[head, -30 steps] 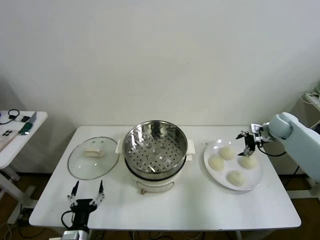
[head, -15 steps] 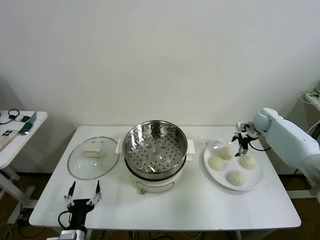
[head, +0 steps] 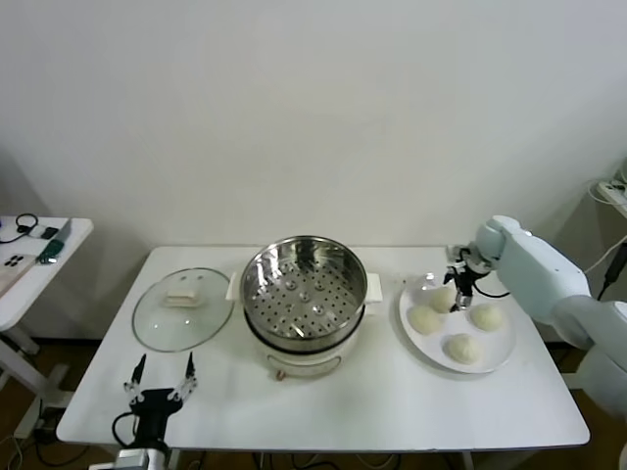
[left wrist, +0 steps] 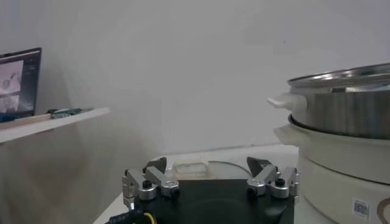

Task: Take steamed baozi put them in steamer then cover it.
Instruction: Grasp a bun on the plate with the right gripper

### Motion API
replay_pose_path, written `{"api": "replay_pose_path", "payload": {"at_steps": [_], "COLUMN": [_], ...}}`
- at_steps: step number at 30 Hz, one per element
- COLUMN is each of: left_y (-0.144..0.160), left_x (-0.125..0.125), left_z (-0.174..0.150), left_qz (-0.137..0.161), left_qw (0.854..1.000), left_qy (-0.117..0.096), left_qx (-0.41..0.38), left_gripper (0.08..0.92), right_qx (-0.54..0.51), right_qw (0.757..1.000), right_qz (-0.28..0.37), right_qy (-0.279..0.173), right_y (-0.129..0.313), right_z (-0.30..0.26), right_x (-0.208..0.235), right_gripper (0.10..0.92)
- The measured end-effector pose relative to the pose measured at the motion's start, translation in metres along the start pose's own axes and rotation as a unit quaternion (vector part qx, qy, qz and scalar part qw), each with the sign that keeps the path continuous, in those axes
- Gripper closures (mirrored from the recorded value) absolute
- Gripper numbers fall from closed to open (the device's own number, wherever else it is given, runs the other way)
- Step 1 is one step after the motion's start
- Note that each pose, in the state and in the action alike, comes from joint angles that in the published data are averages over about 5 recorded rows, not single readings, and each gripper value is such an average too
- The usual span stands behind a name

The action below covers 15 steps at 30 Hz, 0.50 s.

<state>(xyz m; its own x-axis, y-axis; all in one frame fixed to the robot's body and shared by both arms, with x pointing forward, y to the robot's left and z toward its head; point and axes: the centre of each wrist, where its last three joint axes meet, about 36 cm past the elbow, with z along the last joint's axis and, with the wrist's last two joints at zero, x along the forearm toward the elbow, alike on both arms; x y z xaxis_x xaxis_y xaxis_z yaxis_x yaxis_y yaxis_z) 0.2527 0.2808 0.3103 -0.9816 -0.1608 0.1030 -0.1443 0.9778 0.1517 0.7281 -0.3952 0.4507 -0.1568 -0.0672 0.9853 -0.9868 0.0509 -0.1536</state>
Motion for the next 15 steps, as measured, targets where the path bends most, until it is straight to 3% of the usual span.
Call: {"api": "replay_pose_path", "payload": {"at_steps": [15], "left_y": [-0.0014], "left_x": [0.0003], "left_z": [0.0003], "left_qz": [-0.001], "left_qw": [1.0], "left_qy": [0.001], "left_qx": [0.001], "left_gripper": [0.177], "right_qx": [-0.002], "right_qw": [1.0], "right_qz": [-0.005], "right_qy": [-0.006], "right_y": [-0.0027], "right_z": [0.0002], "right_x": [-0.0049], "right_gripper": [0.269]}}
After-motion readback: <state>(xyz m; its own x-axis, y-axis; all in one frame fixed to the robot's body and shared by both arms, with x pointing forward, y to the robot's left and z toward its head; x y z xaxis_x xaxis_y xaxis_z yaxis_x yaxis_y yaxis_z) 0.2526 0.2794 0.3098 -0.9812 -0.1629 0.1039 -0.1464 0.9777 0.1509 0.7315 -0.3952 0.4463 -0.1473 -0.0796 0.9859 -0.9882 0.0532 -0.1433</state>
